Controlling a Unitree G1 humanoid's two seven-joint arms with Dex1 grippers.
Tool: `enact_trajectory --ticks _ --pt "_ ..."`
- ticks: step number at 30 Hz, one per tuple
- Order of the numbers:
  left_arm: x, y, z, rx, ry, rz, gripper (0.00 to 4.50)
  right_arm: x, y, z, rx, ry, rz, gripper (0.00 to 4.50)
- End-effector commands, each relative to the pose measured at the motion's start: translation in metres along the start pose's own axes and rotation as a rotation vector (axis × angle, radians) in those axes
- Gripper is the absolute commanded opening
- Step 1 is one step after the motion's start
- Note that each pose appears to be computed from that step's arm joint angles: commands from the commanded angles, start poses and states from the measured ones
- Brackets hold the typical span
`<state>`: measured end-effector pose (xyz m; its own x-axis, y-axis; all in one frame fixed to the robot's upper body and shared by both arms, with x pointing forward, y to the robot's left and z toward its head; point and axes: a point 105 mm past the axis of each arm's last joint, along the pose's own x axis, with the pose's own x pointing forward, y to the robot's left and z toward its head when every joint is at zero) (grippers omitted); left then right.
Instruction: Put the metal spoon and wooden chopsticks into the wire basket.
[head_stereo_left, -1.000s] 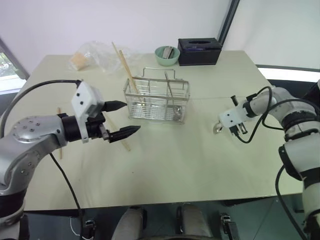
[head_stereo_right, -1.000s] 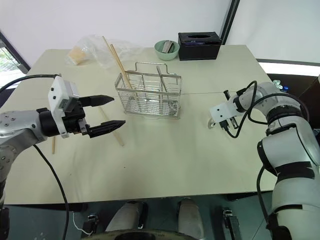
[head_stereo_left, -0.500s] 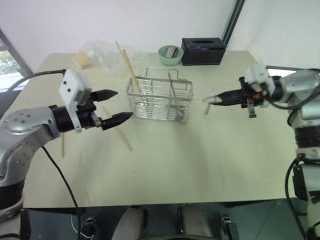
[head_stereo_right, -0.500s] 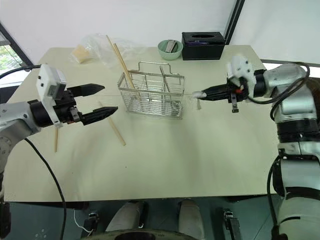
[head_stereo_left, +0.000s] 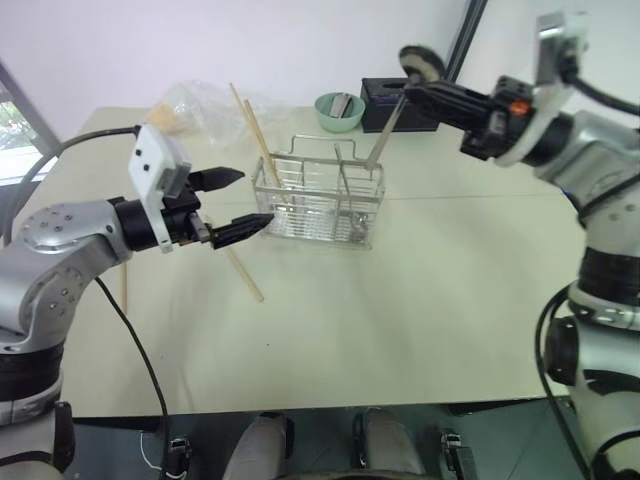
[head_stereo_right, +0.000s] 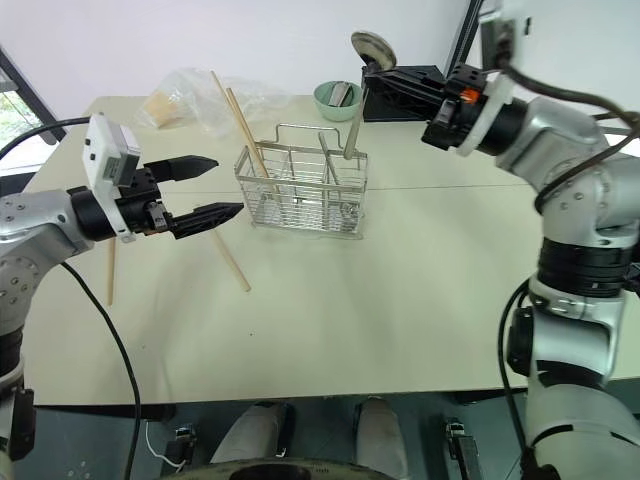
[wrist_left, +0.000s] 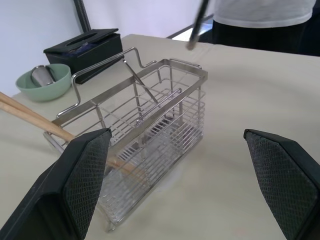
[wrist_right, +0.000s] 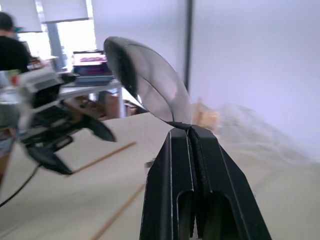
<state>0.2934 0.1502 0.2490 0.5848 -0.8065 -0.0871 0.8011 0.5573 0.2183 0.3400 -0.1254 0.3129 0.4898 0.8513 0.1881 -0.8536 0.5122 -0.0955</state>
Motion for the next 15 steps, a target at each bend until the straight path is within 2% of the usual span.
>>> enact_trajectory --ticks 1,5,6,7,9,12,14,15 --pt "-0.001 0.0 0.012 0.052 -0.03 0.011 4.5 0.007 0.003 -0.006 -0.044 -0.01 -0.02 0.03" --pt "-0.004 0.001 0.015 0.059 -0.031 0.025 4.5 0.017 -0.004 -0.035 0.007 0.04 -0.082 0.03" --pt "-0.004 0.001 0.015 0.06 -0.031 0.031 4.5 0.019 -0.005 -0.044 0.032 0.061 -0.099 0.44" --pt "-0.005 0.001 0.015 0.061 -0.031 0.034 4.5 0.02 -0.006 -0.05 0.049 0.075 -0.11 0.56" --pt "-0.006 0.001 0.016 0.062 -0.032 0.043 4.5 0.022 -0.007 -0.059 0.029 0.098 -0.141 1.27" --pt "-0.009 0.001 0.016 0.057 -0.031 0.056 4.5 0.023 -0.012 -0.062 0.0 0.119 -0.187 2.93" --pt "-0.011 0.002 0.015 0.054 -0.03 0.064 4.5 0.023 -0.015 -0.061 0.0 0.12 -0.204 3.86" --pt "-0.013 0.004 0.015 0.051 -0.031 0.078 4.5 0.022 -0.018 -0.057 -0.005 0.115 -0.212 3.86"
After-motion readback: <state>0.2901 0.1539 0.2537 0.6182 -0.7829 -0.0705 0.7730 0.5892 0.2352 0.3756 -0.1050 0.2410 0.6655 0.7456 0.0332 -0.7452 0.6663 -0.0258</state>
